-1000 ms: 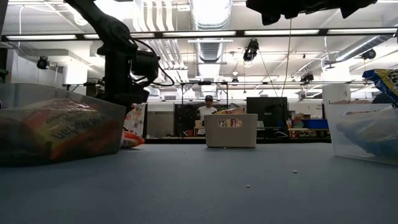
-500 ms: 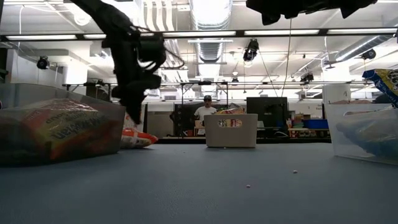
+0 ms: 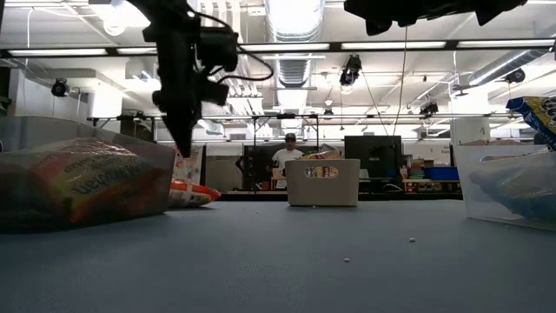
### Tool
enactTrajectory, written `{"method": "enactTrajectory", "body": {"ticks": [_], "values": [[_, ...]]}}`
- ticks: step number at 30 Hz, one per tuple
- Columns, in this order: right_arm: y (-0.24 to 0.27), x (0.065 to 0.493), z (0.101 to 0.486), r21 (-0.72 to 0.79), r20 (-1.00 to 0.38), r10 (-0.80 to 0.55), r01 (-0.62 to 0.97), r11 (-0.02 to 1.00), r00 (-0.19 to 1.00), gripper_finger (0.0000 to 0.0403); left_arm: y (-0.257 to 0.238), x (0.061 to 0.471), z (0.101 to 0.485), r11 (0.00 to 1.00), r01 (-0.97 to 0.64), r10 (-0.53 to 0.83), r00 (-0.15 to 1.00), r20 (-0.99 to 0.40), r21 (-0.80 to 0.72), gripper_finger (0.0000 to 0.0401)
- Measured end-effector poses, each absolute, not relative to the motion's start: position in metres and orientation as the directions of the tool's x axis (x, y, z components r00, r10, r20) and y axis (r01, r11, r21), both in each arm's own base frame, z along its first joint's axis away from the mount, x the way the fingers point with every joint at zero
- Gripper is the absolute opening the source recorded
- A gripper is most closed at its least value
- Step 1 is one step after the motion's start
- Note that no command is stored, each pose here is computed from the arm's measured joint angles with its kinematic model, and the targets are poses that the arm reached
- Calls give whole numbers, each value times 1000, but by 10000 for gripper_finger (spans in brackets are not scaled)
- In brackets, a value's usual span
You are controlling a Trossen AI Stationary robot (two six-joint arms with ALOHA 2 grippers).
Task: Sort Maruchan noodles
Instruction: Put the orange noodle pack into the black bin
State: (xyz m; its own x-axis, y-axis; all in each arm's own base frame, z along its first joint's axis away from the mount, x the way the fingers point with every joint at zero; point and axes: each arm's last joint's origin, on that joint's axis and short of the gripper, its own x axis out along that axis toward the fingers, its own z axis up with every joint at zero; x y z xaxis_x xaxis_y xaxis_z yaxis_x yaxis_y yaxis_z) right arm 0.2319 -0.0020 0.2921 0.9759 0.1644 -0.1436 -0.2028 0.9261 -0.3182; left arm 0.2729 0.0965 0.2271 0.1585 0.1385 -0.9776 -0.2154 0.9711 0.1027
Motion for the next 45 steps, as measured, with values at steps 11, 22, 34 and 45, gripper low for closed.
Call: {"method": "enactTrajectory", "body": {"ticks": [11,22,34,45], "values": [[-2,232,292,-320,-143,164,-203,925,976,9,104,276,181,859,-481,234,69,-970,174,0],[-2,232,292,-318,-144,164,-203,926,976,9,79,313,189,969,-211,-57,311,-949,-127,0],[-2,232,291,-316,-150,164,-204,927,975,9,81,302,217,996,-69,-35,329,-944,-61,36],[-2,232,291,-311,-156,163,-205,928,974,9,110,294,213,990,-136,15,350,-937,-35,245]]}}
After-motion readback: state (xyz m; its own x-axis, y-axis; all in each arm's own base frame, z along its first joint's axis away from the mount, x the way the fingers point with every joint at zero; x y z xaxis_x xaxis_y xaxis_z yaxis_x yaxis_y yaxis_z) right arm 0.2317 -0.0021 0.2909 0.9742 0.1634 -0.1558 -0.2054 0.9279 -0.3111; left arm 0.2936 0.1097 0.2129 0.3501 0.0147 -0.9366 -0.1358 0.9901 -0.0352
